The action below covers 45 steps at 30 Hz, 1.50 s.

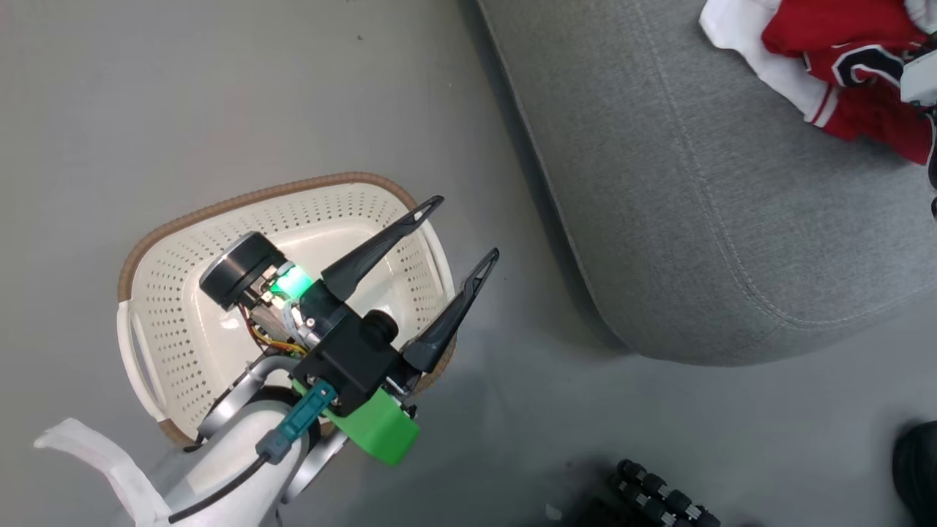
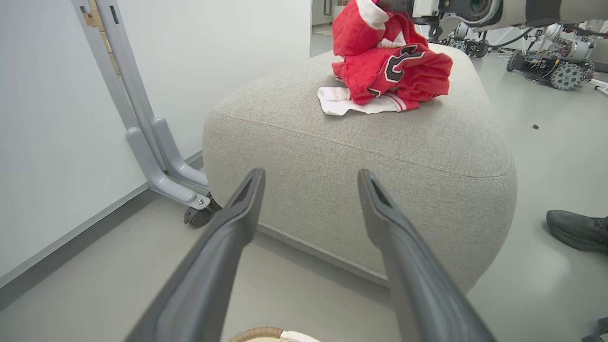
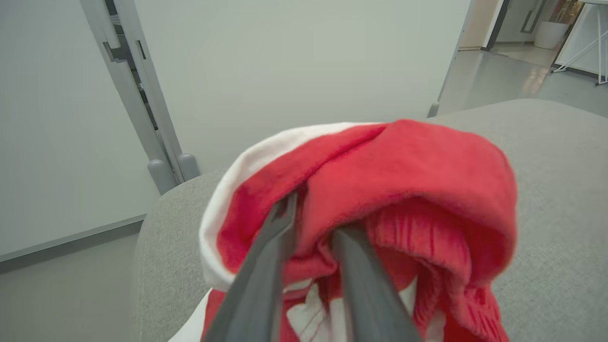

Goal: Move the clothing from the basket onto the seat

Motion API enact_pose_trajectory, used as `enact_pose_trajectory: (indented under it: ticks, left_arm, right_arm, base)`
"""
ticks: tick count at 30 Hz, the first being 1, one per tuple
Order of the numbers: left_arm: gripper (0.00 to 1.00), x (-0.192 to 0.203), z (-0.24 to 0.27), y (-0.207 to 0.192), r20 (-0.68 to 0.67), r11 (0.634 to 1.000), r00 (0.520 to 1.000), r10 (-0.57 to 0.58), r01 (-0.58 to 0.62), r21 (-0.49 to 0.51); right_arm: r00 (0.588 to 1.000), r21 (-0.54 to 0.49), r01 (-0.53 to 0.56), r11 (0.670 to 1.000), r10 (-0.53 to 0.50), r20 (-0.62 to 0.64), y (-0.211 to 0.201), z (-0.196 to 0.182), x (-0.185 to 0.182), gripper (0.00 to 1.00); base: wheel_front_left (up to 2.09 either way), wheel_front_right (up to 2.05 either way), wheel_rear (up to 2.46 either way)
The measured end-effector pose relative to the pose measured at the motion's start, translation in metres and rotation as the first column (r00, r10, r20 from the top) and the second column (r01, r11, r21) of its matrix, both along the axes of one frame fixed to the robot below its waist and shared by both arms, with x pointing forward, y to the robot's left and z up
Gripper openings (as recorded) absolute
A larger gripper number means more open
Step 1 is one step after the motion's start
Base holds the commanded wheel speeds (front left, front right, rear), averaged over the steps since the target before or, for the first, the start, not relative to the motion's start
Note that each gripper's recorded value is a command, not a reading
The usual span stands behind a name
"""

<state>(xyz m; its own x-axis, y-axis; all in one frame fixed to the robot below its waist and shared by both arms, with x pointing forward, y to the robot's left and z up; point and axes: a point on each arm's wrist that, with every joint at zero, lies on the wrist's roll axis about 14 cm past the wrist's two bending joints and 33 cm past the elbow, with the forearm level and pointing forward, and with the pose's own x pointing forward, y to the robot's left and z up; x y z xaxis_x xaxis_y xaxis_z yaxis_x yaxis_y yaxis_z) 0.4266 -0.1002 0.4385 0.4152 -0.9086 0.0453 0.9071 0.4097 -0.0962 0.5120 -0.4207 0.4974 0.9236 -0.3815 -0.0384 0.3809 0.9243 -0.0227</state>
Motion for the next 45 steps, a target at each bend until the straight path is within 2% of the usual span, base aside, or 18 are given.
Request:
enact_pose_trajectory:
  ticks: [1,6,15,20,27,30,34,45]
  left_arm:
    - [1.0,0.007,-0.017,0.01,-0.028,0.999,0.999,0.04,-0.039,0.022]
    - [1.0,0.016,-0.023,0.019,-0.027,0.996,0.996,0.088,-0.087,0.03]
    - [1.0,0.015,-0.009,0.026,-0.03,0.984,0.983,0.181,-0.181,0.002]
    - [1.0,0.009,0.0,0.033,-0.06,0.97,0.969,0.24,-0.241,-0.012]
    - [1.0,0.008,0.005,0.063,-0.082,0.925,0.921,0.381,-0.38,0.02]
    - [1.0,0.01,0.016,0.081,-0.076,0.889,0.886,0.457,-0.457,0.011]
    - [1.0,0.012,0.024,0.12,-0.069,0.816,0.814,0.577,-0.577,0.016]
    - [1.0,-0.009,0.039,0.227,-0.034,0.573,0.572,0.819,-0.819,0.028]
  right_arm:
    - [1.0,0.045,0.01,0.999,-0.009,-0.023,0.007,-0.028,0.004,1.0]
    - [0.999,0.064,0.007,0.998,-0.003,-0.055,0.021,-0.054,-0.01,1.0]
    - [1.0,0.016,-0.027,1.0,0.027,0.003,0.053,-0.036,-0.057,1.0]
    - [0.996,0.037,-0.069,0.997,0.067,0.052,0.085,-0.025,-0.08,1.0]
    - [0.986,0.023,-0.151,0.988,0.149,0.073,0.126,-0.014,-0.109,1.0]
    - [0.978,0.027,-0.194,0.981,0.191,0.082,0.145,-0.01,-0.116,1.0]
    - [0.959,0.038,-0.272,0.961,0.268,0.089,0.176,-0.006,-0.117,1.0]
    - [0.903,0.037,-0.419,0.907,0.412,0.119,0.231,0.014,-0.116,1.0]
  base:
    - [0.0,0.0,0.0]
    - [0.0,0.0,0.0]
    - [0.0,0.0,0.0]
    - [0.0,0.0,0.0]
    - [0.0,0.0,0.0]
    - [0.0,0.0,0.0]
    - [0.0,0.0,0.0]
    - [0.0,0.0,0.0]
